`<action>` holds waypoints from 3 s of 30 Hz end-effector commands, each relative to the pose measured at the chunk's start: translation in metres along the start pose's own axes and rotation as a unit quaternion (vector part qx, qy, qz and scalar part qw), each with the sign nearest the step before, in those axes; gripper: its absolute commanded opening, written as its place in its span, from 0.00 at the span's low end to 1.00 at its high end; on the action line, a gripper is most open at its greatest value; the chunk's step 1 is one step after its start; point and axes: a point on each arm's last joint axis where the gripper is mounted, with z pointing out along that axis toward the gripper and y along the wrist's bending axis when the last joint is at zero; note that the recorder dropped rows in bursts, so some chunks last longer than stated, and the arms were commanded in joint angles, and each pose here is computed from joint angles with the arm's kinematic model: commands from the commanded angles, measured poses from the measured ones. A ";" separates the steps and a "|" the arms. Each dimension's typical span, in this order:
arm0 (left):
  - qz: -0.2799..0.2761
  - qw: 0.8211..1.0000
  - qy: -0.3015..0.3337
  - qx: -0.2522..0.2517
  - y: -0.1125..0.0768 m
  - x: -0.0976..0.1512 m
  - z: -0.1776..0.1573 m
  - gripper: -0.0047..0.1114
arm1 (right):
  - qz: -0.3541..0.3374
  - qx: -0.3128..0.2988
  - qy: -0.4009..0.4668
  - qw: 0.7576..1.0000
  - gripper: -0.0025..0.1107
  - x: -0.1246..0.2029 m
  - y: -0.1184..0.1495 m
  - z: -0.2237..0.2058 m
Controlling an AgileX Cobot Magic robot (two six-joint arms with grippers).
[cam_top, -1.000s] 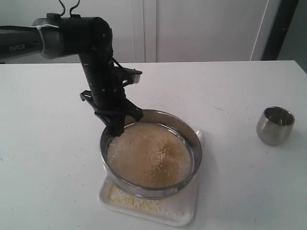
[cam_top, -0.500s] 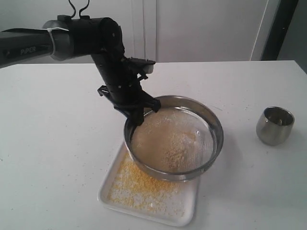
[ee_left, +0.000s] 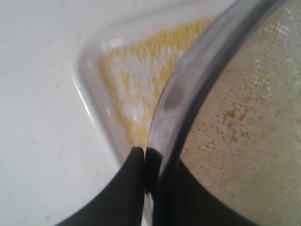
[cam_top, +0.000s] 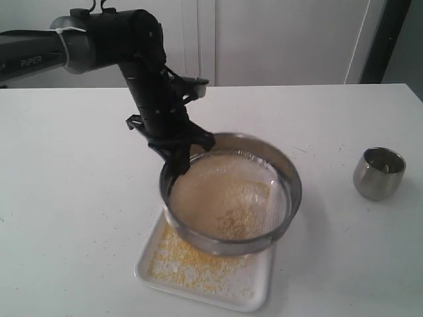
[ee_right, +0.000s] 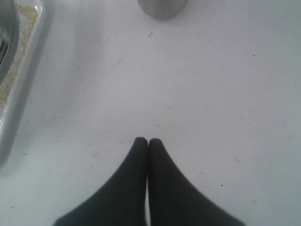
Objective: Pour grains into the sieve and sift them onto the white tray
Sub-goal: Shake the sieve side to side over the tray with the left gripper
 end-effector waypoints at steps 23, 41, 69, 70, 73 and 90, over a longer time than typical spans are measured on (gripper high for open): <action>0.052 0.998 -0.042 -0.007 -0.015 -0.002 -0.017 0.04 | -0.002 0.001 -0.009 1.000 0.02 -0.001 0.000 -0.002; 0.008 0.999 0.044 0.001 -0.008 0.018 -0.019 0.04 | -0.002 0.001 -0.009 1.000 0.02 -0.001 0.000 -0.002; -0.003 1.000 -0.021 0.019 -0.013 0.011 -0.015 0.04 | 0.014 0.001 -0.009 1.000 0.02 -0.001 0.000 -0.002; -0.003 1.000 -0.019 0.021 -0.014 0.013 -0.018 0.04 | 0.014 0.001 -0.009 1.000 0.02 -0.001 0.000 -0.002; -0.001 0.999 -0.022 0.027 -0.018 0.015 -0.026 0.04 | 0.014 0.001 -0.009 1.000 0.02 -0.001 0.000 -0.002; -0.007 0.999 -0.046 0.027 -0.028 0.057 -0.056 0.04 | 0.014 0.001 -0.009 1.000 0.02 -0.001 0.000 -0.002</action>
